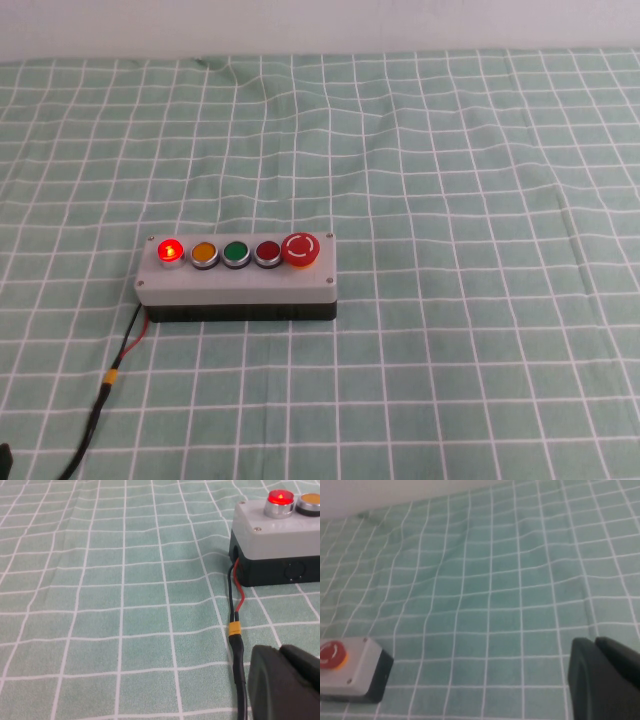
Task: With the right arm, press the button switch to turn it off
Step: Press the button to turn off
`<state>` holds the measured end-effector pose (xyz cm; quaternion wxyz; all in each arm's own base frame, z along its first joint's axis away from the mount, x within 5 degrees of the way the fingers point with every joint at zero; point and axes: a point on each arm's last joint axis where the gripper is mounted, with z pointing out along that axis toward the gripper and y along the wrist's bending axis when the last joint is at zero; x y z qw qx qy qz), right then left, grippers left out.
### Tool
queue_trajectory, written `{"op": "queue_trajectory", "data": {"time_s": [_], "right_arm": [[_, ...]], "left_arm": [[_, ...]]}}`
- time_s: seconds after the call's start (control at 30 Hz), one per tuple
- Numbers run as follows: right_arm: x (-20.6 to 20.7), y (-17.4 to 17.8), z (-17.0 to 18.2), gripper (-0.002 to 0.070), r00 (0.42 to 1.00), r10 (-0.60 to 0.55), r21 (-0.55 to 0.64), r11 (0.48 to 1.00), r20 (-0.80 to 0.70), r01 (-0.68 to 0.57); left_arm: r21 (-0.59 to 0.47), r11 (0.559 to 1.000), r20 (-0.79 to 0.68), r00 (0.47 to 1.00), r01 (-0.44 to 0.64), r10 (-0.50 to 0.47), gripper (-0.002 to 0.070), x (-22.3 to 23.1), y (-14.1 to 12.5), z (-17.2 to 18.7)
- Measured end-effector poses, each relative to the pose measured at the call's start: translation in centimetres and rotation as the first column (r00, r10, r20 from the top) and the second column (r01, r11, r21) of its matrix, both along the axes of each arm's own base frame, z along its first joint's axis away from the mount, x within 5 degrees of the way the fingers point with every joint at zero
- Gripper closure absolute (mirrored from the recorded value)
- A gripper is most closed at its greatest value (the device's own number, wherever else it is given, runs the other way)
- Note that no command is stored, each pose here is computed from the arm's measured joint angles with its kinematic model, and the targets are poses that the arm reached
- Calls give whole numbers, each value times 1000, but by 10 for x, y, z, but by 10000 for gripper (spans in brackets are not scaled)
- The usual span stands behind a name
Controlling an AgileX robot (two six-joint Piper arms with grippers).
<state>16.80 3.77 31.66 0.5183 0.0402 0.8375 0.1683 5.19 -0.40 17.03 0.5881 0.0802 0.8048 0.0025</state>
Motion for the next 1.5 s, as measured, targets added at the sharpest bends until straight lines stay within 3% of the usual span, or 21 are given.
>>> {"op": "queue_trajectory", "data": {"time_s": [0.13, 0.3, 0.57, 0.93, 1.2, 1.5], "right_arm": [[27, 29, 2, 692, 984, 166, -101, 980, -58, -171], [60, 81, 12, 692, 934, 346, -143, 924, -90, -355], [110, 193, 14, 692, 799, 575, -181, 779, -176, -601], [155, 305, 11, 692, 668, 718, -211, 635, -195, -743], [164, 352, -6, 692, 617, 767, -171, 593, -178, -787], [181, 373, -80, 692, 595, 746, -171, 571, -301, -803]], "left_arm": [[0, 1000, 0, 1000, 0, 0, 678, 0, 0, 0], [0, 1000, 0, 1000, 0, 0, 678, 0, 0, 0], [0, 1000, 0, 1000, 0, 0, 678, 0, 0, 0], [0, 1000, 0, 1000, 0, 0, 678, 0, 0, 0], [0, 1000, 0, 1000, 0, 0, 678, 0, 0, 0], [0, 1000, 1, 1000, 0, 0, 678, 0, 0, 0]]}}
